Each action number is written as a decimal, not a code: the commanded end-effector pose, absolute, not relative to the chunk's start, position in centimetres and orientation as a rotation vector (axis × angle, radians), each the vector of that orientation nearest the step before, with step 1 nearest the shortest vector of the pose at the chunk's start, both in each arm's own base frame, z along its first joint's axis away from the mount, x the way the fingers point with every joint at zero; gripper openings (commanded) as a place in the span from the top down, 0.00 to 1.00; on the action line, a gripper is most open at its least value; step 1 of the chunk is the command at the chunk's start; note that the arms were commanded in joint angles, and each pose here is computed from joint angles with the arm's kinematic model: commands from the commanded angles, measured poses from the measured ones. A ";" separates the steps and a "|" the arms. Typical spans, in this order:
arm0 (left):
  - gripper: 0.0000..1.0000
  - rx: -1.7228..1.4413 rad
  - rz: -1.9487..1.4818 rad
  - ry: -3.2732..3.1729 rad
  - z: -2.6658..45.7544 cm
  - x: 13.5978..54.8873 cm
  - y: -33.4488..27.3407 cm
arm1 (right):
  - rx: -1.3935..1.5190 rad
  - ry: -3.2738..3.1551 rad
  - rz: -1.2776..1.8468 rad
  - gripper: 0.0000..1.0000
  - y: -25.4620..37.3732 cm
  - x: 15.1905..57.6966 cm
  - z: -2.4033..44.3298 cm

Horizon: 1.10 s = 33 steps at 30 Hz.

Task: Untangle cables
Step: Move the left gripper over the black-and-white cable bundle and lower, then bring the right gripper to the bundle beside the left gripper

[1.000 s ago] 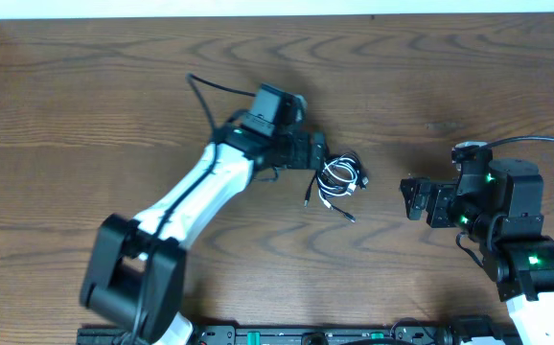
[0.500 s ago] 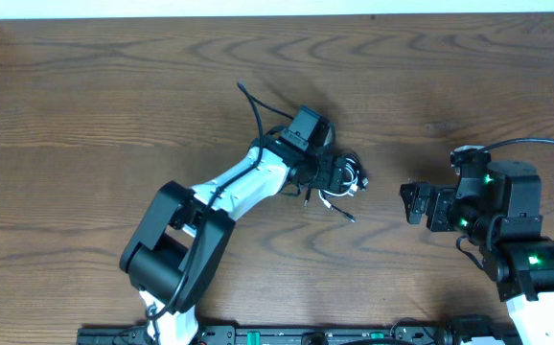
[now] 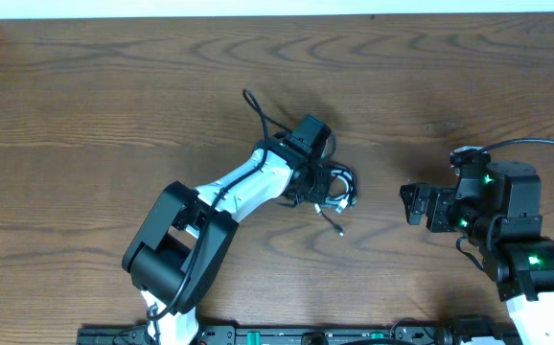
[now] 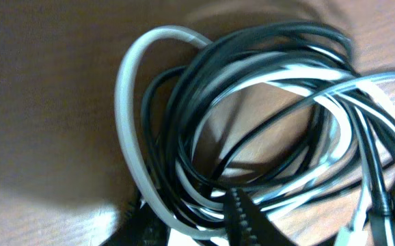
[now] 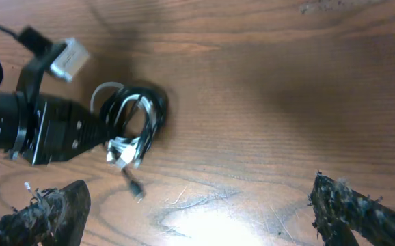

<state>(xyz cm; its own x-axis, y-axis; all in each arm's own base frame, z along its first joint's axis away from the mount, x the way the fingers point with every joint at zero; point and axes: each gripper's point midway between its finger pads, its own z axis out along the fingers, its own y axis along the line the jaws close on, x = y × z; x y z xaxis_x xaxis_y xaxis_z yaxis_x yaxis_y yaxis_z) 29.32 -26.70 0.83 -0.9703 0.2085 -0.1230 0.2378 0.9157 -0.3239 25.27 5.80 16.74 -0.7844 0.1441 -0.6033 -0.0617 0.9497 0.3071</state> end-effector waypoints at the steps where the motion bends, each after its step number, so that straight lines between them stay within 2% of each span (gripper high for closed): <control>1: 0.78 0.370 -0.455 3.058 0.0 27.8 -25.8 | 0.069 2.422 0.426 0.01 5.9 25.5 17.5; 4: 0.81 0.373 -0.442 3.088 -0.1 27.2 -25.6 | 0.072 2.437 0.428 0.01 5.9 25.5 17.1; 5: 0.88 0.375 -0.447 3.094 -0.1 27.0 -25.6 | 0.071 2.448 0.435 0.02 6.0 25.4 16.9; 7: 0.92 0.387 -0.441 3.105 -0.1 26.6 -25.7 | 0.051 2.477 0.507 0.05 6.9 25.1 16.5; 11: 0.92 0.423 -0.438 3.108 -0.1 25.9 -26.2 | -0.002 2.533 0.664 0.06 8.9 24.4 15.7; 21: 0.92 0.497 -0.477 3.110 0.0 24.4 -27.7 | -0.076 2.717 0.812 0.11 10.8 23.9 11.5; 25: 0.92 0.530 -0.512 3.110 0.1 23.8 -28.5 | -0.096 2.803 0.833 0.21 11.5 23.6 9.5; 33: 0.92 0.558 -0.562 3.109 0.3 23.1 -29.3 | -0.106 2.935 0.851 0.63 12.5 23.5 5.7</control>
<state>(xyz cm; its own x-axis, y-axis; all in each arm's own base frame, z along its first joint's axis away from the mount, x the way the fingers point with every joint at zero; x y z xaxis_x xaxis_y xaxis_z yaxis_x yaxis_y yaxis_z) 23.87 -28.96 0.64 -0.9430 0.3320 -0.0210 0.3205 0.8900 -0.3243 23.26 11.91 6.15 -0.9926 -0.0231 -0.1193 -0.0820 0.8516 0.5178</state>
